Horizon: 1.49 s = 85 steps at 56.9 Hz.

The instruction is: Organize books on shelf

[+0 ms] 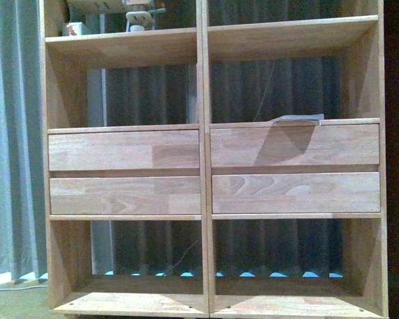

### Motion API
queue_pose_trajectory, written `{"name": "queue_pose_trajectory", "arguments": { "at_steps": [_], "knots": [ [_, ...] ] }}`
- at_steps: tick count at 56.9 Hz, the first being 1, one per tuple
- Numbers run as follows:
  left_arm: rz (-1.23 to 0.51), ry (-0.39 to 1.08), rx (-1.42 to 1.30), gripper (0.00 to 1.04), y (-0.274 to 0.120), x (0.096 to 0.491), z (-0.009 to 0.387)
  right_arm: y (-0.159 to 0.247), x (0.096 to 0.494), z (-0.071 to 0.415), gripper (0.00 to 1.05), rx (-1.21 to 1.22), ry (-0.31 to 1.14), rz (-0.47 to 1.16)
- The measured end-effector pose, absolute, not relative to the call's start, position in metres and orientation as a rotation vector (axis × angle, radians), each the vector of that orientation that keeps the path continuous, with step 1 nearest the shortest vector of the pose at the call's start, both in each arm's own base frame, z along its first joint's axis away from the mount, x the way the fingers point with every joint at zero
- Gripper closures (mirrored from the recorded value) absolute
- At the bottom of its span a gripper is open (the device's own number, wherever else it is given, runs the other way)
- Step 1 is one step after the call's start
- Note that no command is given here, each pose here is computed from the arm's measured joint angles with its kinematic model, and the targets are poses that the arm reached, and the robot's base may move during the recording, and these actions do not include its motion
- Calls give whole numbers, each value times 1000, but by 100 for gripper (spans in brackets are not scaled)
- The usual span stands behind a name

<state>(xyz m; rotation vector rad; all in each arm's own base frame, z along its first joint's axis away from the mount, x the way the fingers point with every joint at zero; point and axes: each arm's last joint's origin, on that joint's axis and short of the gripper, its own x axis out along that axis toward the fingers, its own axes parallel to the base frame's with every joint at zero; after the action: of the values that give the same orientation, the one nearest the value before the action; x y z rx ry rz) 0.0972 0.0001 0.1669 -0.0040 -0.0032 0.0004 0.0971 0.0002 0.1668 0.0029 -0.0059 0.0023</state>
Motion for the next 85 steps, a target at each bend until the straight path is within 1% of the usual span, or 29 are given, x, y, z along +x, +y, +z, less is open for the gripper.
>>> {"name": "queue_pose_trajectory", "arguments": {
  "at_steps": [85],
  "knots": [
    [1,-3,-4,7,0,97,167,0,97,167,7,3,-6,3]
  ]
}}
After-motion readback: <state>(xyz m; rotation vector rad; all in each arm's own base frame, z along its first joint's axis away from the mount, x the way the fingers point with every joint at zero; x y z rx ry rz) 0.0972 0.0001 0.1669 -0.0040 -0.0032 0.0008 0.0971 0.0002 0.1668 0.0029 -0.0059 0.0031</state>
